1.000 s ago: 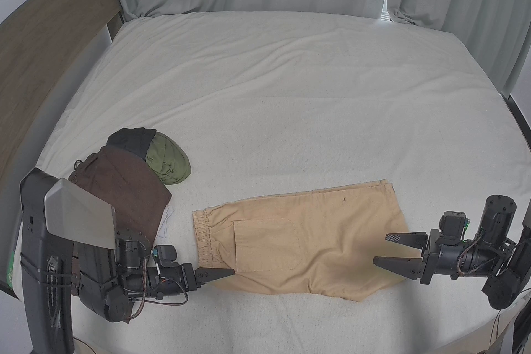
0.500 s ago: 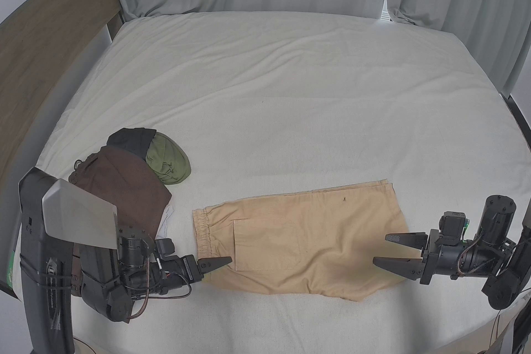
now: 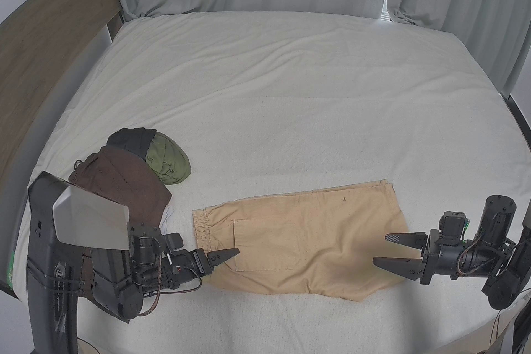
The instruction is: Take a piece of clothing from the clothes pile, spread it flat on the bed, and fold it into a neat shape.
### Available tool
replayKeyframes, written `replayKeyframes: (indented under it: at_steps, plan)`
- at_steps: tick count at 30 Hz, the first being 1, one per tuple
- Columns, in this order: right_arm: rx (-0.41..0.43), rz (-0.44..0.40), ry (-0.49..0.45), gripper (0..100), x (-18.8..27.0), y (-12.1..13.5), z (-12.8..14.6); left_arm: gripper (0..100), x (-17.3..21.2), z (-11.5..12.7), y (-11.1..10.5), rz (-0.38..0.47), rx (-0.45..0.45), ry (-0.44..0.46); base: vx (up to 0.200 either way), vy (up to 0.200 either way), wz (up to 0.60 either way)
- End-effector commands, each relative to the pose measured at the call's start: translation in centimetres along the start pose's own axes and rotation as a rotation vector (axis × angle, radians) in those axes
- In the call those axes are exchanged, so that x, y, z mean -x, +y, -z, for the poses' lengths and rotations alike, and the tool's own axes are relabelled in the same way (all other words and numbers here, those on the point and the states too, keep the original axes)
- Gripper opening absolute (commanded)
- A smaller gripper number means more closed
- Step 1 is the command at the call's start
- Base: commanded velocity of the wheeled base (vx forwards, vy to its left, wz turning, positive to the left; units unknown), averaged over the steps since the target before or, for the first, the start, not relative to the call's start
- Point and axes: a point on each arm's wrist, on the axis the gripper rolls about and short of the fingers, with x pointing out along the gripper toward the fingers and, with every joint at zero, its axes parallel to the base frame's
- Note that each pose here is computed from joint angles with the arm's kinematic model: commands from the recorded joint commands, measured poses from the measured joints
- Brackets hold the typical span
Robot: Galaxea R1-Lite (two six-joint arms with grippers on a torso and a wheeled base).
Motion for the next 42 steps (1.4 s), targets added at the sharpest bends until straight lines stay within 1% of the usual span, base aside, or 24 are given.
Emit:
replayKeyframes:
  at_steps: [1,7,14,16,20,23,28,32,38,42]
  plan:
    - [-0.001,-0.002,0.001,100,0.0,0.0,0.0,0,-0.1,0.3,0.1,-0.005,0.008,0.007,0.0,0.0,0.0]
    - [-0.001,-0.001,0.003,100,0.0,0.0,0.1,0,0.1,0.2,0.2,-0.007,0.014,0.003,0.0,0.0,0.0]
    - [-0.003,0.0,0.004,100,0.0,0.0,0.1,0,0.7,-0.8,0.2,-0.008,0.002,-0.032,0.0,0.0,0.0]
    - [-0.002,-0.001,0.005,100,0.0,0.0,0.1,0,1.0,-1.5,-0.1,-0.001,-0.005,-0.057,0.0,0.0,0.0]
    - [-0.004,0.001,0.005,100,0.0,0.0,0.1,0,1.3,-1.9,-0.6,0.011,-0.013,-0.073,0.0,0.0,0.0]
    - [-0.004,0.001,0.005,100,0.0,0.0,0.1,0,1.9,-2.7,-1.3,0.028,-0.042,-0.101,0.0,0.0,0.0]
    - [-0.004,0.002,0.004,100,0.0,-0.1,0.1,0,2.9,-3.1,-2.0,0.031,-0.06,-0.116,0.0,0.0,0.0]
    - [-0.005,0.002,0.005,100,0.0,-0.1,0.1,0,3.5,-3.1,-1.8,0.016,-0.065,-0.122,0.0,0.0,0.0]
    - [-0.005,0.002,0.005,100,0.0,-0.1,0.1,0,4.3,-3.8,-0.7,-0.015,-0.119,-0.147,0.0,0.0,0.0]
    - [-0.004,0.003,0.004,100,0.0,-0.1,0.1,0,4.8,-3.7,-0.5,-0.022,-0.114,-0.141,0.0,0.0,0.0]
